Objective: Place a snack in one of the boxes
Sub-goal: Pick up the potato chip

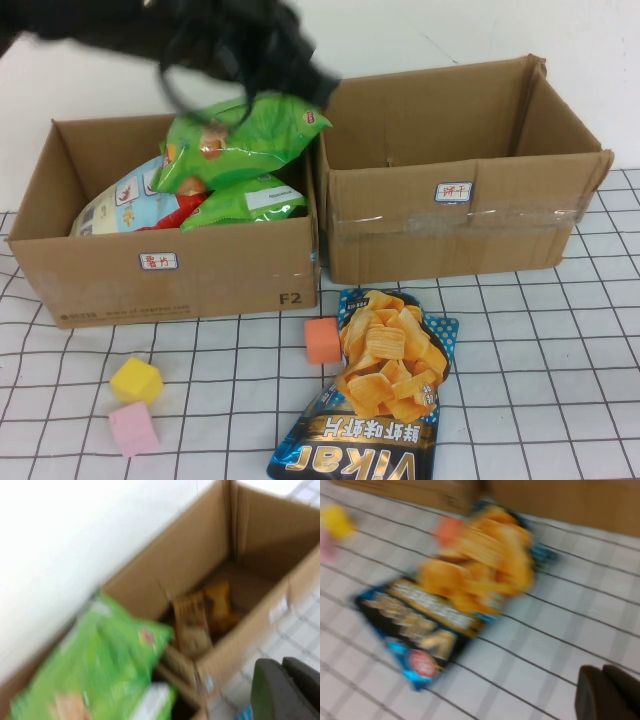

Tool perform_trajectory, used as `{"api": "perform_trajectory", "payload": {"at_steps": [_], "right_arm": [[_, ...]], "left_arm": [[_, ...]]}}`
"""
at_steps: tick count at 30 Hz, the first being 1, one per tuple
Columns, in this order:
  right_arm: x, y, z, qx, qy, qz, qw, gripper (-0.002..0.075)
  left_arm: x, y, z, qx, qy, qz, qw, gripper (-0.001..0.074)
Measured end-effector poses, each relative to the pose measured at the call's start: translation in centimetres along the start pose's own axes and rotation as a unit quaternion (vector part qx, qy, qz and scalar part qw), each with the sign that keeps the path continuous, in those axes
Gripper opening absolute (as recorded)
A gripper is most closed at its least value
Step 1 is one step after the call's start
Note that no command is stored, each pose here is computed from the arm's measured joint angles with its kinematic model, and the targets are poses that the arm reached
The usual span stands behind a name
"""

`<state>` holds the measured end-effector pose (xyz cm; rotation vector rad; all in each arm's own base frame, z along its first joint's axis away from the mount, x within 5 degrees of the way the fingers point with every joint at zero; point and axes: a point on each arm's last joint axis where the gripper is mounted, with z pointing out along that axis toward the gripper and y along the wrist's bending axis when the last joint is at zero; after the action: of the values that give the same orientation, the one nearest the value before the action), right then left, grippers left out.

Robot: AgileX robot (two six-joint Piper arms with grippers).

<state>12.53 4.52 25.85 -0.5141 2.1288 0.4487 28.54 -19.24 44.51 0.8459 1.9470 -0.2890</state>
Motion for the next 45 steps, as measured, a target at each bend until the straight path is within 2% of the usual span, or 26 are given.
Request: {"api": "perform_trajectory", "payload": {"at_steps": [5, 11, 16, 22, 26, 31, 34, 39, 42, 45], "right_arm": [[-0.9, 0.4, 1.6, -0.08, -0.028, -0.018, 0.996, 0.0008], [-1.4, -0.6, 4.2, -0.118, -0.024, -0.018, 0.993, 0.006], [-1.5, -0.8, 6.7, -0.151, 0.011, -0.024, 0.988, 0.0078], [-1.3, 1.9, 9.8, -0.18, 0.055, -0.068, 0.98, 0.0081], [-1.2, 4.6, 11.5, -0.179, 0.068, -0.151, 0.97, 0.0081], [-1.3, 7.6, 13.4, -0.151, 0.07, -0.236, 0.957, 0.0105], [-2.3, 8.6, 14.7, -0.147, 0.064, -0.235, 0.959, 0.0223], [-4.4, 9.3, 18.0, -0.142, 0.058, -0.184, 0.971, 0.0575], [-4.9, 9.5, 20.3, -0.136, 0.065, -0.164, 0.975, 0.0657], [-5.0, 9.6, 22.4, -0.125, 0.075, -0.145, 0.979, 0.0682]], "left_arm": [[6.2, -1.4, -2.1, 0.008, 0.05, -0.023, 0.998, 0.0001], [13.6, -3.1, -5.4, 0.004, 0.061, -0.059, 0.996, -0.0001], [18.0, -4.2, -8.3, -0.002, 0.043, -0.086, 0.995, -0.0001], [21.3, -5.0, -10.0, -0.008, 0.017, -0.107, 0.994, -0.0001], [22.6, -5.3, -10.5, -0.008, 0.012, -0.11, 0.994, -0.0001], [23.2, -5.4, -10.6, -0.008, 0.019, -0.114, 0.993, -0.0001], [23.3, -5.4, -10.6, -0.007, 0.025, -0.119, 0.993, -0.0001], [23.7, -5.5, -10.6, -0.006, 0.04, -0.132, 0.99, -0.0001], [23.9, -5.6, -10.6, -0.004, 0.049, -0.133, 0.99, -0.0001], [24.1, -5.6, -10.6, -0.002, 0.062, -0.133, 0.989, -0.0001]]}}
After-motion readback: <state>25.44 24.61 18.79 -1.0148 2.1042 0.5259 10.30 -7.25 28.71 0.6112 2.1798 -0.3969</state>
